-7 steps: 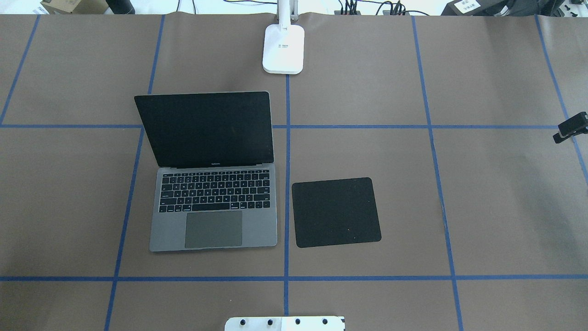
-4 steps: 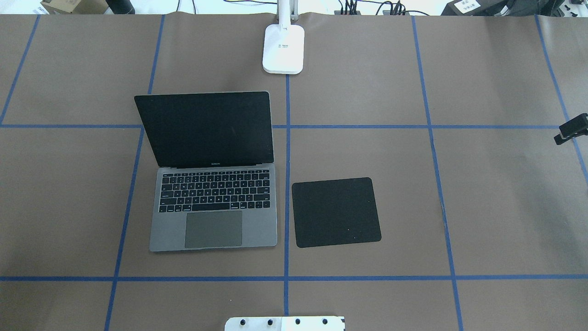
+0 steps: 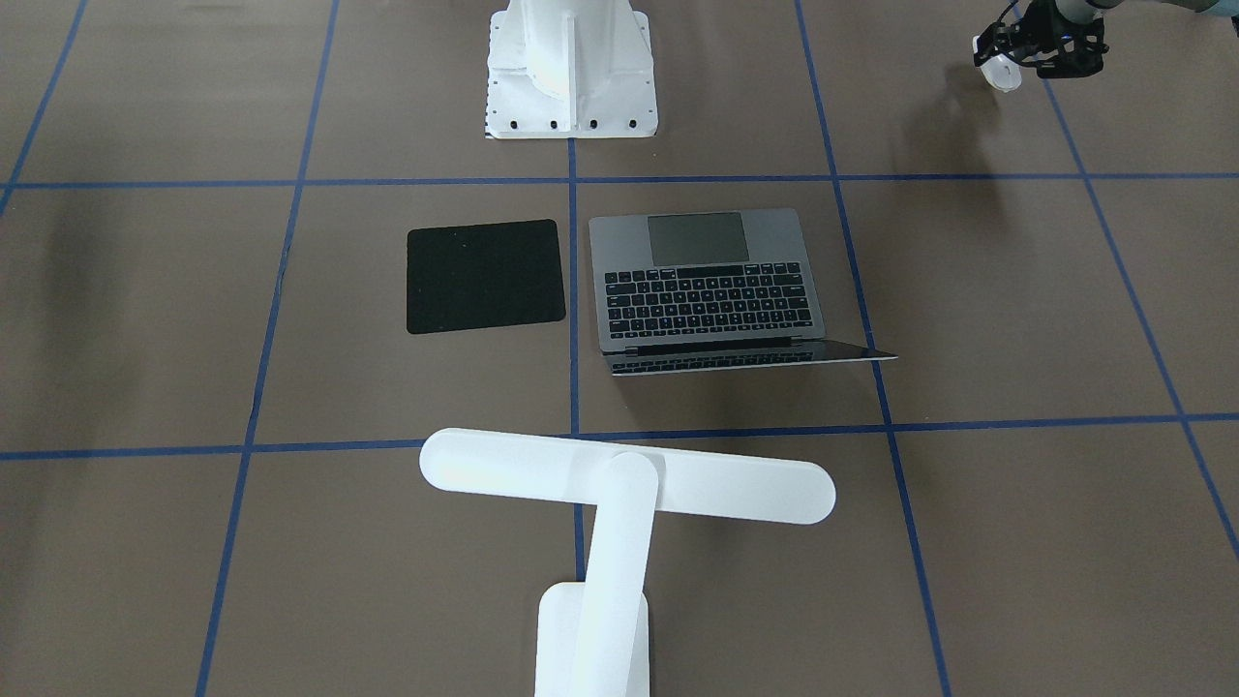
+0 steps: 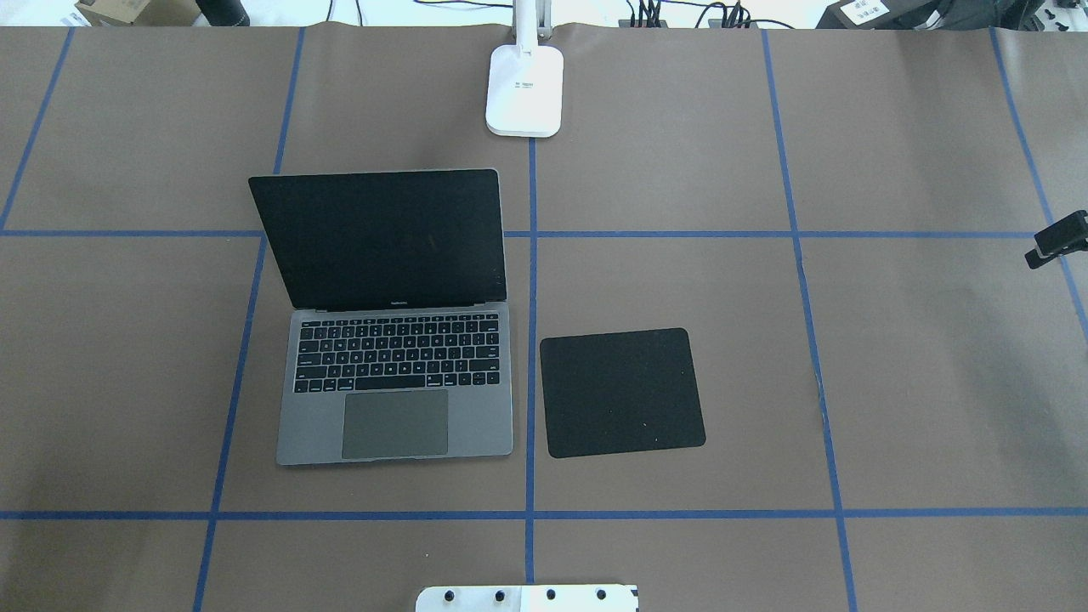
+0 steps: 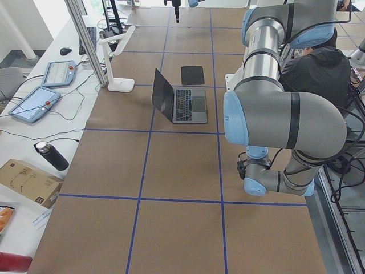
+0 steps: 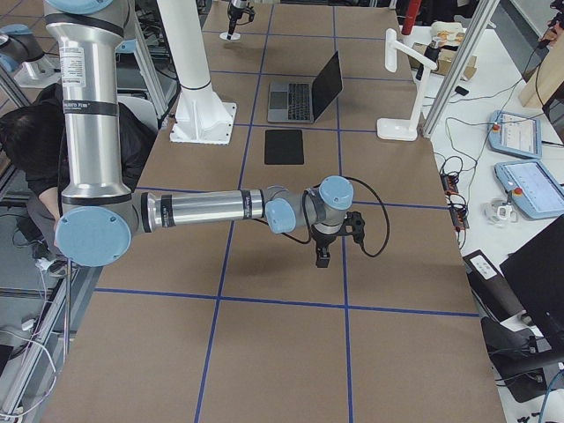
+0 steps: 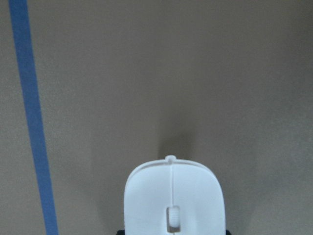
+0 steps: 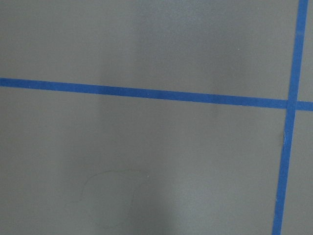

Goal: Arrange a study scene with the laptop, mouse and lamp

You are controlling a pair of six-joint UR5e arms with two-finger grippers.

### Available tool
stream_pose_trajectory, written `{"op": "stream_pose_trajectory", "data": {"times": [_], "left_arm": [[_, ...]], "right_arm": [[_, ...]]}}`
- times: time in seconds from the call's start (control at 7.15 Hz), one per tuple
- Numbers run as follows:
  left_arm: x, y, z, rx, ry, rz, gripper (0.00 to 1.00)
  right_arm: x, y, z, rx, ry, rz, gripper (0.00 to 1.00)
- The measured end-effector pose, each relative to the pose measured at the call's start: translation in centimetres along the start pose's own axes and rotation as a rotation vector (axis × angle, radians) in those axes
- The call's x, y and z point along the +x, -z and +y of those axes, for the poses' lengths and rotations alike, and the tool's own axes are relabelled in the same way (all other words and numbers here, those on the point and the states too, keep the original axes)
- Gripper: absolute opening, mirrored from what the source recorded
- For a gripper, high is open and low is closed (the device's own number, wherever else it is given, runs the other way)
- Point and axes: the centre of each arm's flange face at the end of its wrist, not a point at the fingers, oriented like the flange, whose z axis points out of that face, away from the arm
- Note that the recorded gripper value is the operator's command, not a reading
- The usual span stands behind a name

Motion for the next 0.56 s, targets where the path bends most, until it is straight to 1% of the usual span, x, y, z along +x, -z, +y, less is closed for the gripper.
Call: {"op": "stream_pose_trajectory", "data": {"times": [0.14,0.28,0.56], "left_arm": [[1.9,1.0,0.5,-0.004,0.004,0.05,0.46],[3.7,1.9,0.9,-0.006,0.009,0.095,0.43],[5.7,3.3,1.2,-0.022,0.029,0.146,0.43]], "right_arm": [[-0.1,0.0,0.0,-0.001,0.001,0.0,0.99],[-0.1,-0.1,0.0,-0.003,0.002,0.0,0.99],[-0.3,-0.5,-0.1,-0.01,0.004,0.001,0.99]]}}
